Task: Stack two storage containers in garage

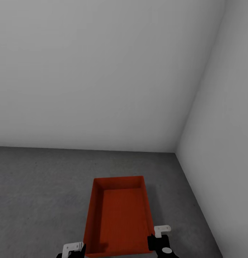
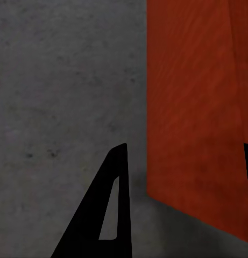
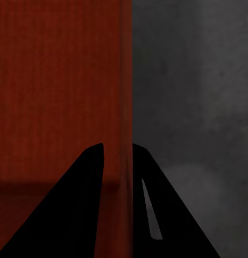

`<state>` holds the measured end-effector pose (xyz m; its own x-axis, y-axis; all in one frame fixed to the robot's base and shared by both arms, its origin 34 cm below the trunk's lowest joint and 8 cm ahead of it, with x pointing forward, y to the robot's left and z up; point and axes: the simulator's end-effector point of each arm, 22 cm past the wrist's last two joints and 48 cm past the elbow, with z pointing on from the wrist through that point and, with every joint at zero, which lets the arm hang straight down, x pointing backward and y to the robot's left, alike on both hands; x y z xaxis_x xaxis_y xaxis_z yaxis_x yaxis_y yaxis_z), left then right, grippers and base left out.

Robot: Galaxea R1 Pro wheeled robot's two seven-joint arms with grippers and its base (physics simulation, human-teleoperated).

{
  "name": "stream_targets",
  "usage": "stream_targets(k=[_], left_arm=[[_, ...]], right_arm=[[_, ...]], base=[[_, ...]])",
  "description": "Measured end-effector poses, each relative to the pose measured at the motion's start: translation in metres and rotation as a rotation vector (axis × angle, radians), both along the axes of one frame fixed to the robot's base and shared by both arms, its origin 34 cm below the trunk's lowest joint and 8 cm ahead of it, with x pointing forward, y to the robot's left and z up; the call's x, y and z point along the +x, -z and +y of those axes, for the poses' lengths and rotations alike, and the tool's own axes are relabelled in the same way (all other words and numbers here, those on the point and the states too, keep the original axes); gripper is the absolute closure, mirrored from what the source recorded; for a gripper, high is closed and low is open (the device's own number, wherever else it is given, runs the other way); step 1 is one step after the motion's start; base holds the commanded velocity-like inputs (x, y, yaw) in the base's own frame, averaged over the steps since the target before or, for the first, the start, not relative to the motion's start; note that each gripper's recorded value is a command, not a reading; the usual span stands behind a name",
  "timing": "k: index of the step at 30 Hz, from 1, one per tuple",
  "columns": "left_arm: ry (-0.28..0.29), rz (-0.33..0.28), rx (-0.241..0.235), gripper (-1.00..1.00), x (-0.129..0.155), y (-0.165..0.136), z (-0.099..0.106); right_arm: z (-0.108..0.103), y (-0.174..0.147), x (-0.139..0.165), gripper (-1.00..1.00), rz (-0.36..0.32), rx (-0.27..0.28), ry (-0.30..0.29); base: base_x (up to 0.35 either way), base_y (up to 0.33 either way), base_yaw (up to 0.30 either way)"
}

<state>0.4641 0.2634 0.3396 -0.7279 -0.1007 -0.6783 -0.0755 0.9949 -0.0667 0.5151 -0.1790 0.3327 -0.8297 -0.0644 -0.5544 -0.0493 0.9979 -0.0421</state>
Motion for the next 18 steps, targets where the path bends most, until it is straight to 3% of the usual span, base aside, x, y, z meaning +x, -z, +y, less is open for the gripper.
stream_targets(k=[18], left_arm=[[0.0,-0.001,0.0,1.0,-0.004,0.021,0.0]], right_arm=[[0.0,0.022,-0.005,1.0,0.002,0.001,0.002]], base=[[0.0,0.0,0.0]])
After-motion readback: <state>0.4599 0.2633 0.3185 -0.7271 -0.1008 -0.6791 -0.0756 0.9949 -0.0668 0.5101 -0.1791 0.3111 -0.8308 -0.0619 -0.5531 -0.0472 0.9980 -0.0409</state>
